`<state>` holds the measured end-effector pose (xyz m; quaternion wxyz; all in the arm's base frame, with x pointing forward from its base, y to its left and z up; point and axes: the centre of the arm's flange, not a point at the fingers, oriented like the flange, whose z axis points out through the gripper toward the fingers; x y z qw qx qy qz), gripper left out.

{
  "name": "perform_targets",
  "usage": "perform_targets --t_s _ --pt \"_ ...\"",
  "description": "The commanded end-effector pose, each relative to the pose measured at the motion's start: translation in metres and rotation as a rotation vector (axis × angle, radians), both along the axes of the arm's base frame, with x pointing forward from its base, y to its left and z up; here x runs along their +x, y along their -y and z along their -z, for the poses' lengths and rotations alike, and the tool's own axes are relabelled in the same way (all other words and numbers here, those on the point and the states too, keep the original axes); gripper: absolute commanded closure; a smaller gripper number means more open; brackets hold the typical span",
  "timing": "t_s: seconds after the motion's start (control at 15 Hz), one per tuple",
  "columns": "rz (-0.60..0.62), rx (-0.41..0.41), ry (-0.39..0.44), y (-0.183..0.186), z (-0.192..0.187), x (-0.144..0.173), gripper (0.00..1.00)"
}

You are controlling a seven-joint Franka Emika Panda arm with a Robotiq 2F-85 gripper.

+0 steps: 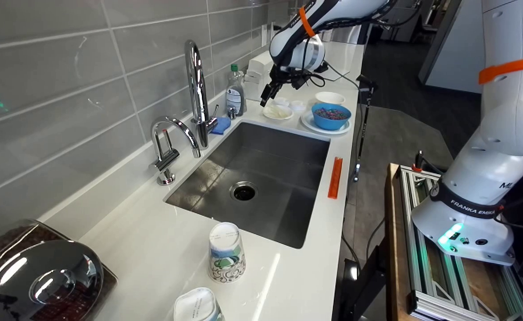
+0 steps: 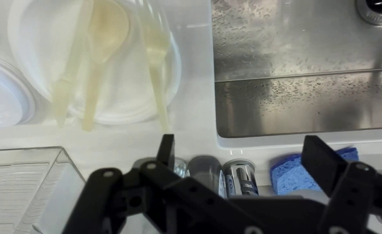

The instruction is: Put one fork on the right cup

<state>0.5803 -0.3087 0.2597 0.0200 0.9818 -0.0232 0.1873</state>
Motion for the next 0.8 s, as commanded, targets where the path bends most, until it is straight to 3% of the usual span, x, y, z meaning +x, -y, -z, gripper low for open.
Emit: perform_targets --t_s 0.0,0.73 --pt "0.001 -0.012 0.004 0.017 0.022 0.009 0.0" --pt "0.037 -0.027 0.029 0.057 0.052 0.021 0.0"
